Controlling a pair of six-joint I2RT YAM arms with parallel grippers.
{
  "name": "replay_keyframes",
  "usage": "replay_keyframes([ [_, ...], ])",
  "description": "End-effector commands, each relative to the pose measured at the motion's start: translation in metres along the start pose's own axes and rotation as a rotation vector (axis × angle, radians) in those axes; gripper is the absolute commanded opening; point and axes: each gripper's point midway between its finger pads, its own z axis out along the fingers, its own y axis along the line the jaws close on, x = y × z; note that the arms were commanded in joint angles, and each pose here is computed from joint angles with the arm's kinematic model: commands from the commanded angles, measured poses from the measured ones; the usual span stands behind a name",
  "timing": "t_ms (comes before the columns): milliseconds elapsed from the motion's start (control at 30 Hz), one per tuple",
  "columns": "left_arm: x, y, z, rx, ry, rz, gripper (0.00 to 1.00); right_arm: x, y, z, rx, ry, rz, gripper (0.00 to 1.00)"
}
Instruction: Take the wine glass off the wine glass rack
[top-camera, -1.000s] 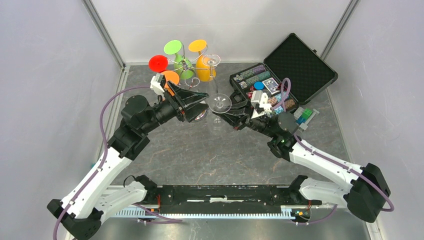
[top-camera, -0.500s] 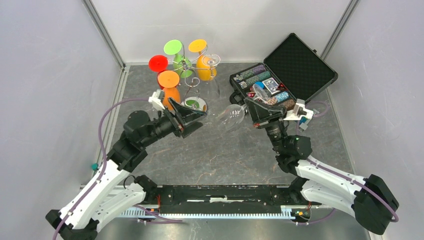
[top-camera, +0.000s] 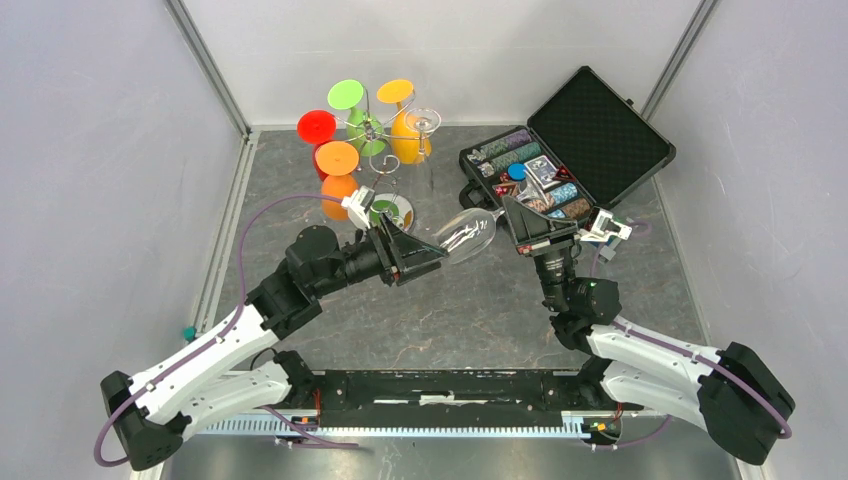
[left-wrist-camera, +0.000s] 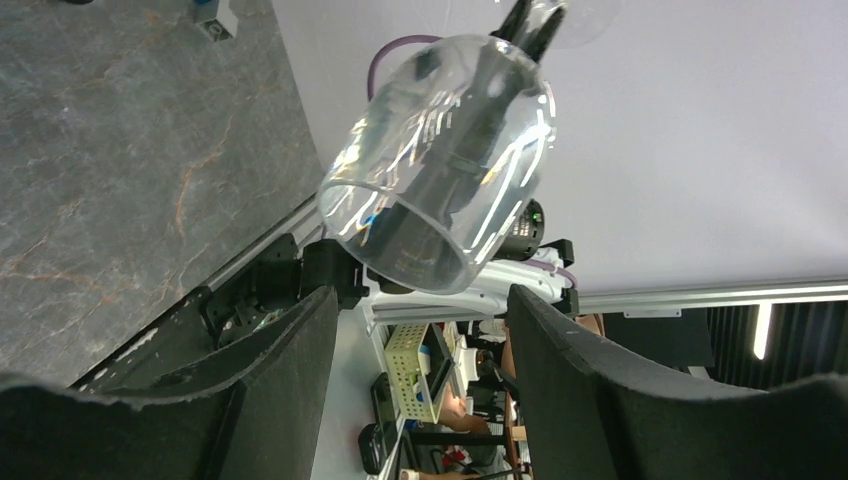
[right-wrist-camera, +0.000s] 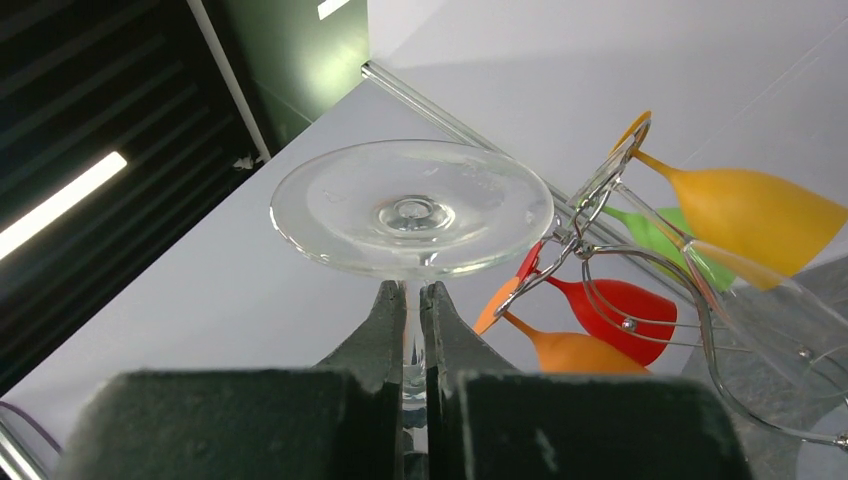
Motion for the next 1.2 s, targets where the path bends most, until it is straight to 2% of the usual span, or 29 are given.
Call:
replay_keyframes([
  [0,-0.018,-0.040,-0.003,0.123,-0.100,0.067,0.68,-0.015,0.018,0.000,-0.042,-0.051,0.086,0.00],
  [167,-0.017,-0.053,-0.002,0.186,-0.108,0.069,0.69,-0.011,0.002,-0.008,0.029,-0.030,0.068,0.00],
  [433,-0.013,-0.049,0.005,0.225,-0.103,0.028,0.60,-0.008,-0.017,-0.013,0.111,-0.020,0.016,0.00],
  [600,-0.009,-0.054,0.012,0.252,-0.070,-0.005,0.59,0.000,-0.013,-0.012,0.074,-0.004,0.101,0.00],
  [833,-0.010,-0.070,0.010,0.273,-0.061,0.044,0.57,0.011,-0.010,-0.009,0.072,-0.012,0.157,0.00],
  [967,-0.015,-0.075,0.006,0.271,-0.086,0.099,0.50,0.015,-0.007,-0.004,0.069,-0.010,0.172,0.00],
  [1167,-0.025,-0.075,0.008,0.226,-0.132,0.235,0.31,0.025,-0.001,-0.002,0.049,0.028,0.274,0.00],
])
